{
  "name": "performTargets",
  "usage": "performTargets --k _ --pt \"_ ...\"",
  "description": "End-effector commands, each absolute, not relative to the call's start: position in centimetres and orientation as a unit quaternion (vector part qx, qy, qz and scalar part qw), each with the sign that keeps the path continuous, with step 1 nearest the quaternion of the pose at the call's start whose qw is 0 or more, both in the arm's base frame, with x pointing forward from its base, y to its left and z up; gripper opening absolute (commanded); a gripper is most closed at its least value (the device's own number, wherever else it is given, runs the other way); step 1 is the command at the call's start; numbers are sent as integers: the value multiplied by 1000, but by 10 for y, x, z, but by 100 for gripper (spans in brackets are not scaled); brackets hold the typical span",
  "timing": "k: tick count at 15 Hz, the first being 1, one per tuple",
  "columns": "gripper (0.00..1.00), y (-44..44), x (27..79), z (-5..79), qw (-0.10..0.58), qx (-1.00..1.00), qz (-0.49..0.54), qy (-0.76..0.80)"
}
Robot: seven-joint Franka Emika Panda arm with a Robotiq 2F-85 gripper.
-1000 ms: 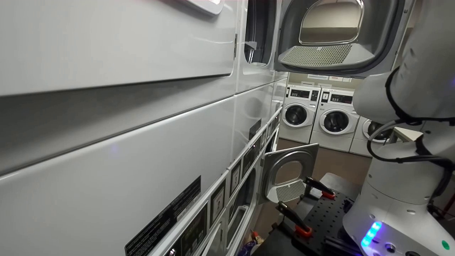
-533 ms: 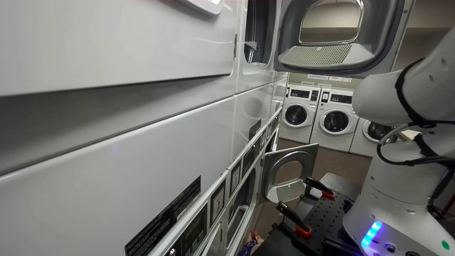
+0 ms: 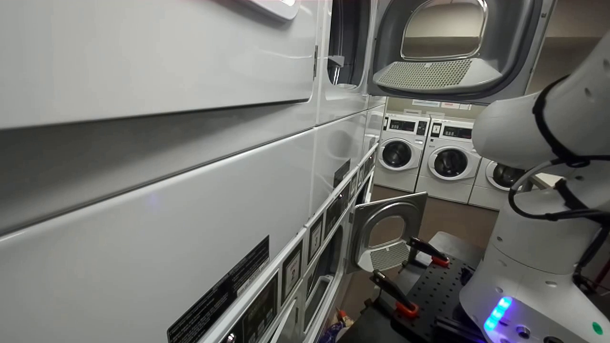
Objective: Close the second washing machine from the left at the top
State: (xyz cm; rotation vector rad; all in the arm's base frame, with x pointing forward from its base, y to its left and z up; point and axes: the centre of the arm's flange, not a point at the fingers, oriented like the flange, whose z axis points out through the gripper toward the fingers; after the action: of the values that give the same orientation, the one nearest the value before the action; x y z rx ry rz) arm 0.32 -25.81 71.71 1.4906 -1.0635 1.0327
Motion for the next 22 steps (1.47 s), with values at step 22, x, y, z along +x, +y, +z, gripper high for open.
performTargets --k 22 --pt "100 -207 64 682 169 840 418 -303"
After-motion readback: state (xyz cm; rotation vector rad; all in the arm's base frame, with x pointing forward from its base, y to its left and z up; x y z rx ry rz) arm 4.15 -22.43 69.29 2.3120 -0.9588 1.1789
